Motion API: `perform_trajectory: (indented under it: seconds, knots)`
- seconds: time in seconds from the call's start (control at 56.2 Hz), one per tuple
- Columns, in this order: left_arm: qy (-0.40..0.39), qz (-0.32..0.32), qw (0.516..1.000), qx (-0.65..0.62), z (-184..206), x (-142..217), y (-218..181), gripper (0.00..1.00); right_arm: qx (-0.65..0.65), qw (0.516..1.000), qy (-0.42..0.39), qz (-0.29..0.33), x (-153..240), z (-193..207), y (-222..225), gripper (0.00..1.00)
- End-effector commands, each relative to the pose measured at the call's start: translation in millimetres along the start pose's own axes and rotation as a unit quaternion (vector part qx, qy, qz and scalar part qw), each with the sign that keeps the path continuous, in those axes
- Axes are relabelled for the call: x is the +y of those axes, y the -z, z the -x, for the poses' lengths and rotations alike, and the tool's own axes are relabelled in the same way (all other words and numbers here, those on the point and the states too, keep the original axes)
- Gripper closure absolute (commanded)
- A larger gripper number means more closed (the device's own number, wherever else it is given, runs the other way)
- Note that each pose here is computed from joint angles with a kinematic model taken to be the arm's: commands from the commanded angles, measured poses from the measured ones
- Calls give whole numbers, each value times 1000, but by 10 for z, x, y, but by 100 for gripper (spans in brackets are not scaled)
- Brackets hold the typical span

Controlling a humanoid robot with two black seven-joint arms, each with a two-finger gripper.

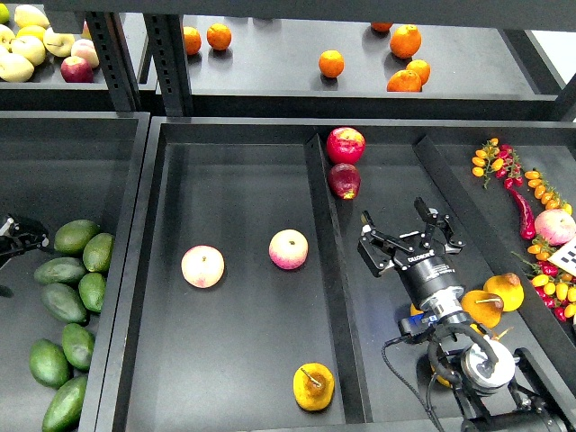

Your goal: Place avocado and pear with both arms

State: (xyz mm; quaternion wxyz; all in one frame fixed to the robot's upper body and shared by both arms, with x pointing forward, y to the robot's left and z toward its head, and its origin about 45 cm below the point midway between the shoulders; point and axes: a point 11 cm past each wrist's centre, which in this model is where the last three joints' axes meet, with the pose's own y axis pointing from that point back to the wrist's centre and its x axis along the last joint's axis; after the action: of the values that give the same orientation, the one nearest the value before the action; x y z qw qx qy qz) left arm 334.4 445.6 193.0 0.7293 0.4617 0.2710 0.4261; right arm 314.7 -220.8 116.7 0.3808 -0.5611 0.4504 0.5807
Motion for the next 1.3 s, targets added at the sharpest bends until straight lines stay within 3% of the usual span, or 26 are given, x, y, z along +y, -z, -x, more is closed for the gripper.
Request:
perform_trajectory:
  seconds: [0.0, 0.32, 0.587, 0.783, 0.889, 0.907, 1.138, 1.281]
  knots:
    - [31, 68, 996, 58, 53, 87, -263, 2, 1, 1000, -4, 2, 3, -21, -9, 0]
    - [126, 210, 950, 195, 195, 244, -674, 2, 1, 1000, -7, 12, 7, -51, -81, 0]
    - [205, 258, 892, 309, 466, -117, -443, 2, 1, 999, -7, 33, 10, -61, -209, 0]
    - [267, 306, 808, 427, 805, -568, -232, 2, 3, 999, 15, 41, 40, -45, -271, 0]
    - [293, 342, 740, 499, 967, -727, -88, 2, 4, 998, 23, 56, 35, -12, -370, 0]
    - [301, 363, 705, 529, 1008, -764, -60, 2, 4, 998, 28, 62, 24, 18, -405, 0]
    - [317, 426, 583, 615, 988, -779, 74, 2, 24, 994, 38, 96, 76, 61, -434, 0]
    - [318, 435, 549, 640, 1081, -821, 213, 2, 38, 992, 65, 99, 146, 140, -369, 0]
